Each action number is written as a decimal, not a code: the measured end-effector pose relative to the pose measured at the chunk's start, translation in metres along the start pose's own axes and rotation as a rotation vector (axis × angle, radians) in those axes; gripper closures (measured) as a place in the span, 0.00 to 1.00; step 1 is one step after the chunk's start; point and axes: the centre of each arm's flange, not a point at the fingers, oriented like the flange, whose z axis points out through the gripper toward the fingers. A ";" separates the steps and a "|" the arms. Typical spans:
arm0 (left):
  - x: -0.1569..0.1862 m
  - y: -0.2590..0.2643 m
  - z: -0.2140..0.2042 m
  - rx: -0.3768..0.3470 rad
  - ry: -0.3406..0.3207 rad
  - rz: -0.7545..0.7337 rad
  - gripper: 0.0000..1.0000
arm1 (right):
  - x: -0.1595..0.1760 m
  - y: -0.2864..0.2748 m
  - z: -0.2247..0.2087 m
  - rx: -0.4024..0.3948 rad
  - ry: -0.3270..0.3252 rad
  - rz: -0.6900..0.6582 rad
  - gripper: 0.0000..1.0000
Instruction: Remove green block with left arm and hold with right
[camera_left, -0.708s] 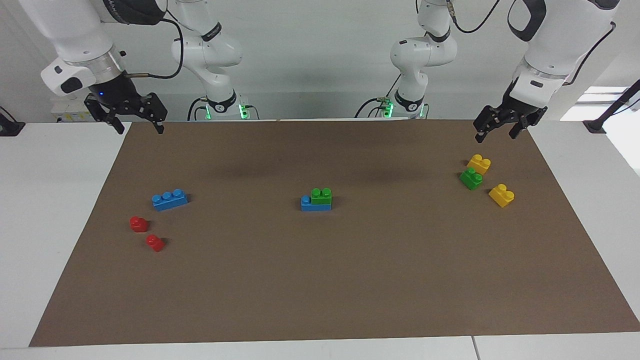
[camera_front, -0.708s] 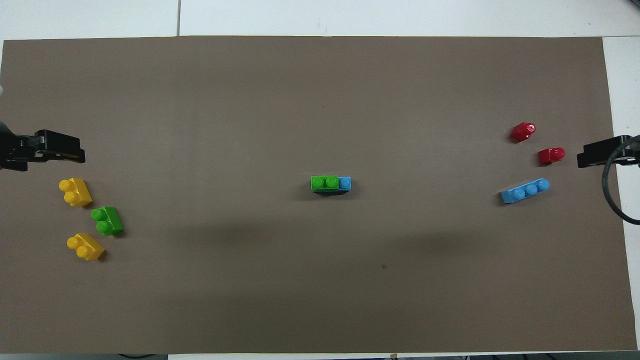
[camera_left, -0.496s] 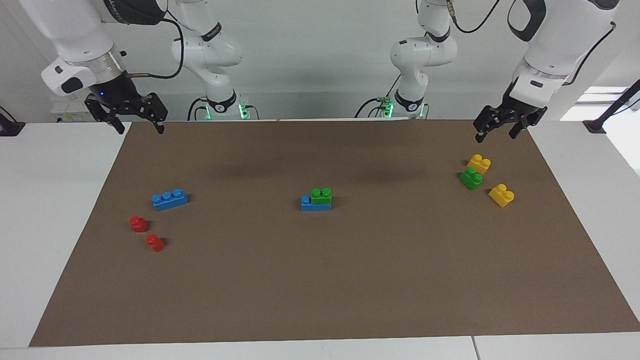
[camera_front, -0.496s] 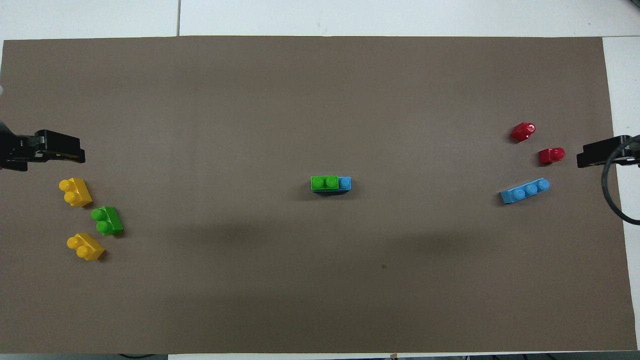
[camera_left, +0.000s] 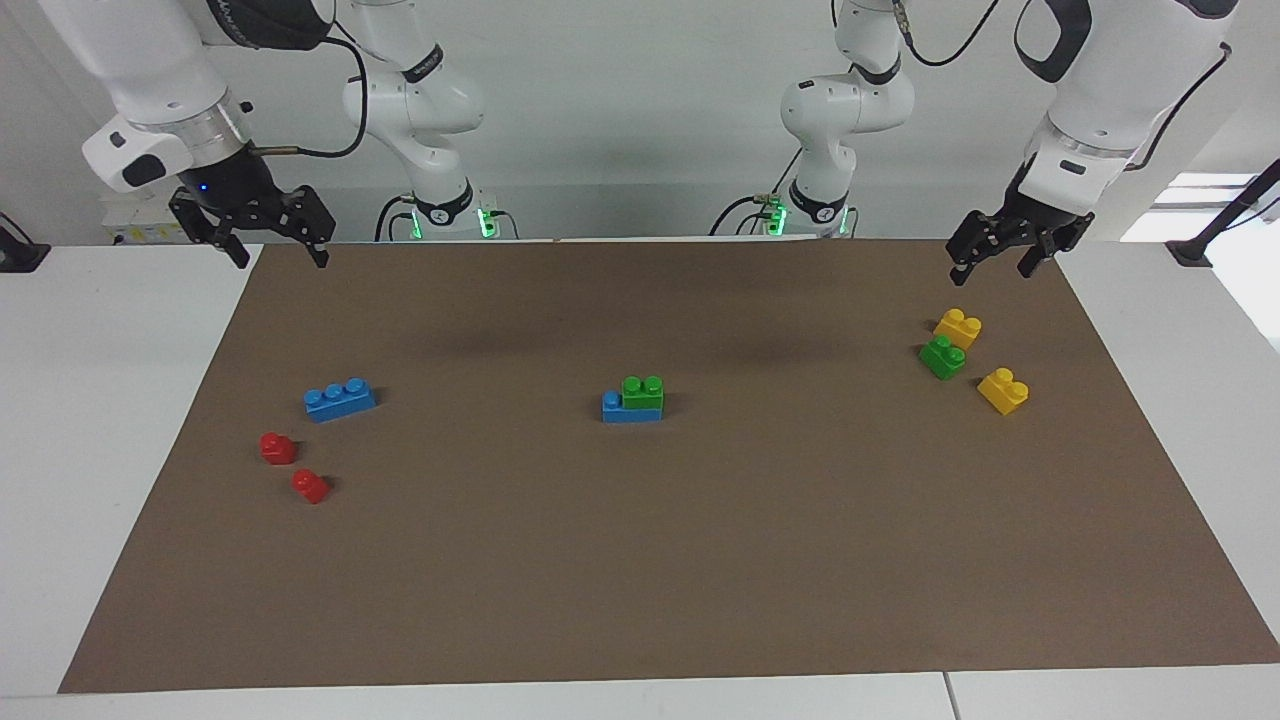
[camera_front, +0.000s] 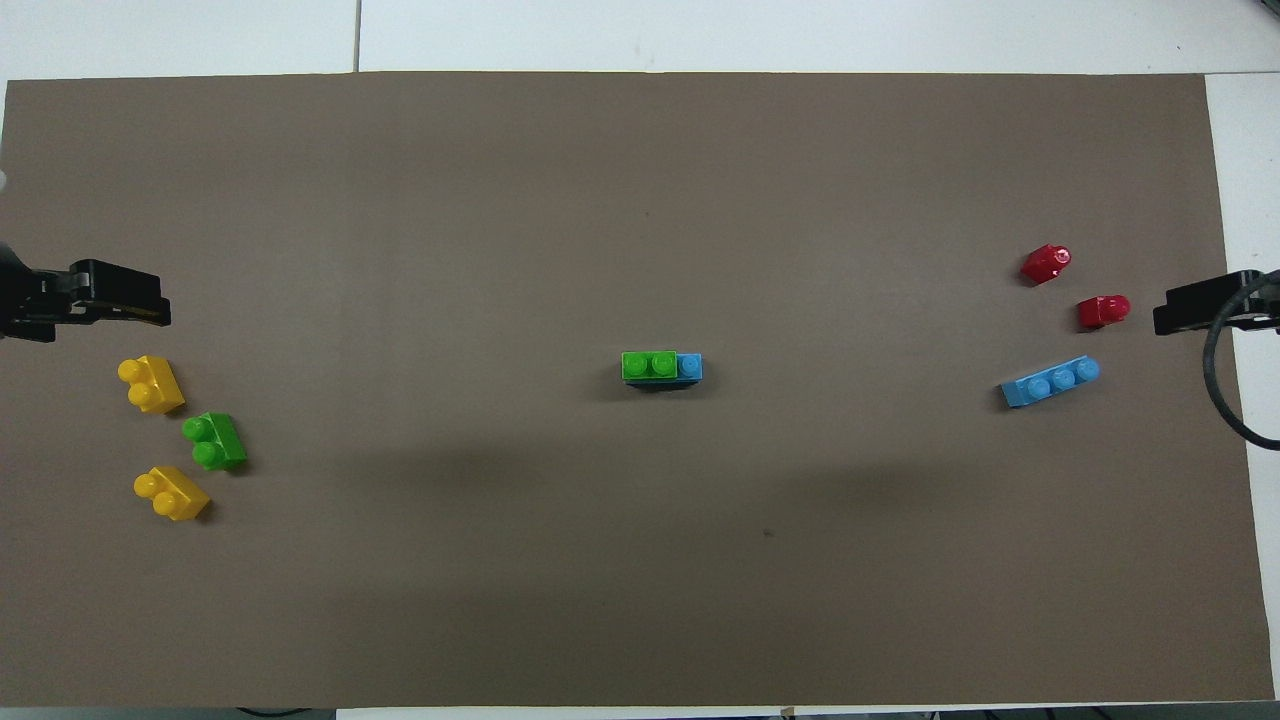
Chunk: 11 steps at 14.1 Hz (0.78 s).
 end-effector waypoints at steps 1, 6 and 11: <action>0.000 -0.001 0.000 0.000 0.000 -0.001 0.00 | 0.000 0.000 0.000 0.000 0.001 -0.001 0.00; -0.001 -0.002 0.001 0.001 -0.012 -0.004 0.00 | 0.004 0.000 -0.001 0.029 0.028 0.164 0.00; -0.003 -0.003 0.001 0.002 -0.024 -0.005 0.00 | 0.004 -0.012 0.011 0.078 -0.012 0.609 0.01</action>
